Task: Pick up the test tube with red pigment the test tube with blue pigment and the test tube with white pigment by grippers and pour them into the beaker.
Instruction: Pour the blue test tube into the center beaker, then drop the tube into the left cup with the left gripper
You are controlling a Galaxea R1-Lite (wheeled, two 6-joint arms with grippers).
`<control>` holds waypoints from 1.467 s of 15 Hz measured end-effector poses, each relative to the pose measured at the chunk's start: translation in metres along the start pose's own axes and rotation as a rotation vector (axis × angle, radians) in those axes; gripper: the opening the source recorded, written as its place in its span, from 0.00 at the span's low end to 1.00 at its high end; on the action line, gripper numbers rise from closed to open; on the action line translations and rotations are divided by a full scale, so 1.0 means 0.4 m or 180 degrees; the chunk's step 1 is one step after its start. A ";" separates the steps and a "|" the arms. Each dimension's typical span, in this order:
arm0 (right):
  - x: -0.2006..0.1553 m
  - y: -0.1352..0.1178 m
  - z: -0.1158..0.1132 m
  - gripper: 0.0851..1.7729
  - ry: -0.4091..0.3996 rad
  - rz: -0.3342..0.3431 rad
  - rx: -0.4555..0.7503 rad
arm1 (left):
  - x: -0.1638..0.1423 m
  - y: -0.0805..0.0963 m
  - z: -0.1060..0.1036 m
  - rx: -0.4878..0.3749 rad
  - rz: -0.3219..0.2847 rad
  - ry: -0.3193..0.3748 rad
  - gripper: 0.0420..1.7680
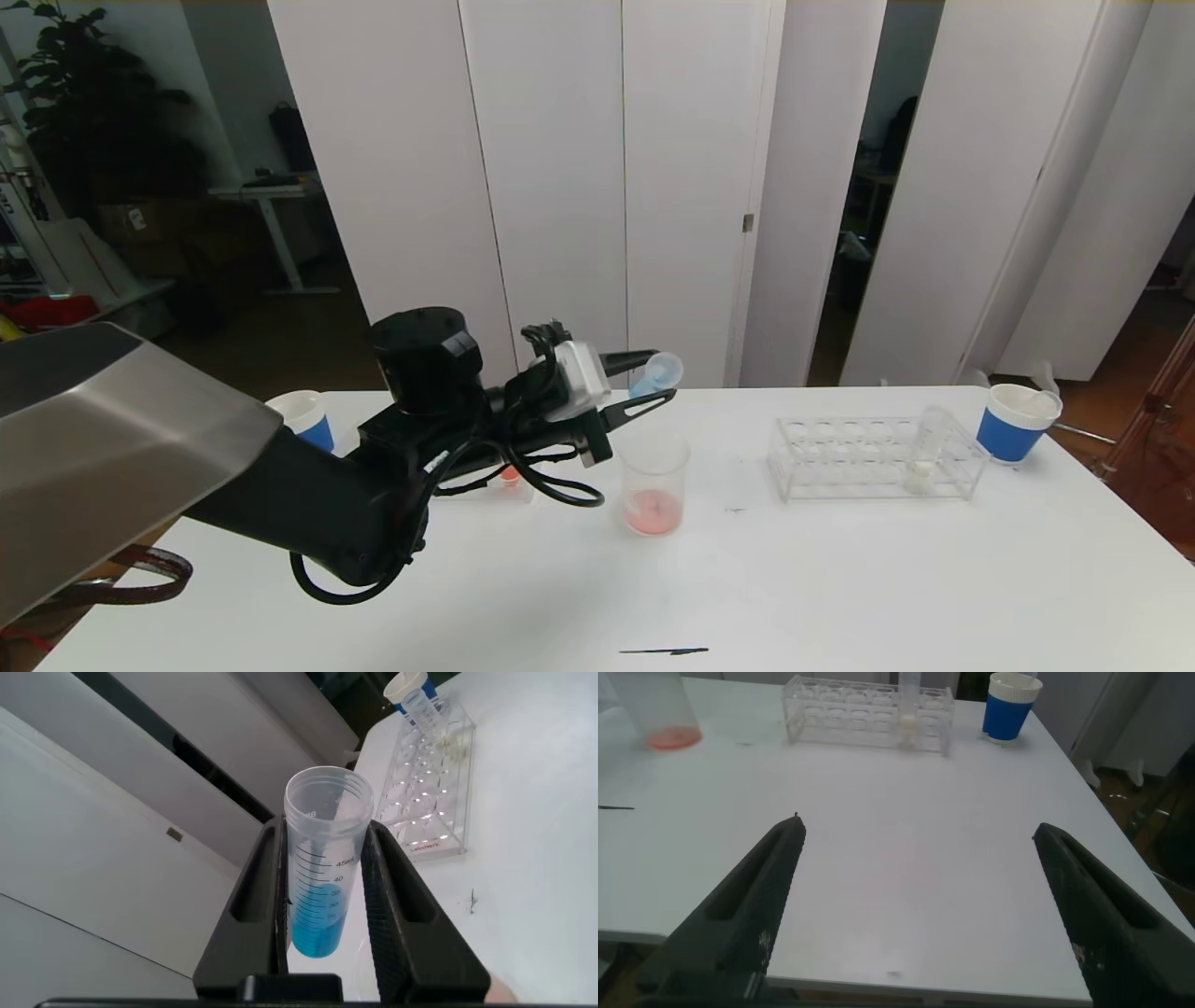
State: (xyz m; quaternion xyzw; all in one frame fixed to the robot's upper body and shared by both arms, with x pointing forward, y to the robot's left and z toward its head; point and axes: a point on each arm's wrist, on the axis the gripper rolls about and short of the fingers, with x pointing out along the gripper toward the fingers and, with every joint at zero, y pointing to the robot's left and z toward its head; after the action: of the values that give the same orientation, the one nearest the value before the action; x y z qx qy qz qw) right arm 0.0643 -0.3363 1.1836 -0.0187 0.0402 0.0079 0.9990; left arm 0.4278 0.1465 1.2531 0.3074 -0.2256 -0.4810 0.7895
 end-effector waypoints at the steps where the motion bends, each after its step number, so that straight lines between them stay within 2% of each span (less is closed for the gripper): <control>1: 0.000 0.000 0.000 0.99 0.0000 0.0001 0.0000 | 0.007 -0.006 -0.014 0.0132 -0.0005 -0.0010 0.30; 6: 0.000 0.000 0.000 0.99 0.0001 0.0000 0.0000 | 0.030 -0.019 -0.064 0.0470 -0.0034 -0.0017 0.30; 15: 0.000 0.000 0.000 0.99 0.0000 0.0000 0.0001 | 0.017 0.006 -0.162 0.1125 0.0107 0.0059 0.30; 22: 0.000 0.000 0.000 0.99 0.0001 0.0001 0.0001 | 0.016 0.006 -0.187 0.1446 0.0193 -0.0008 0.30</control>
State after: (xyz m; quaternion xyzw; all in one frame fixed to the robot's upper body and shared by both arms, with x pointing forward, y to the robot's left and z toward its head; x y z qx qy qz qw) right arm 0.0643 -0.3363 1.1835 -0.0185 0.0404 0.0081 0.9990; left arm 0.4808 0.1617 1.2023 0.4697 -0.3382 -0.3943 0.7138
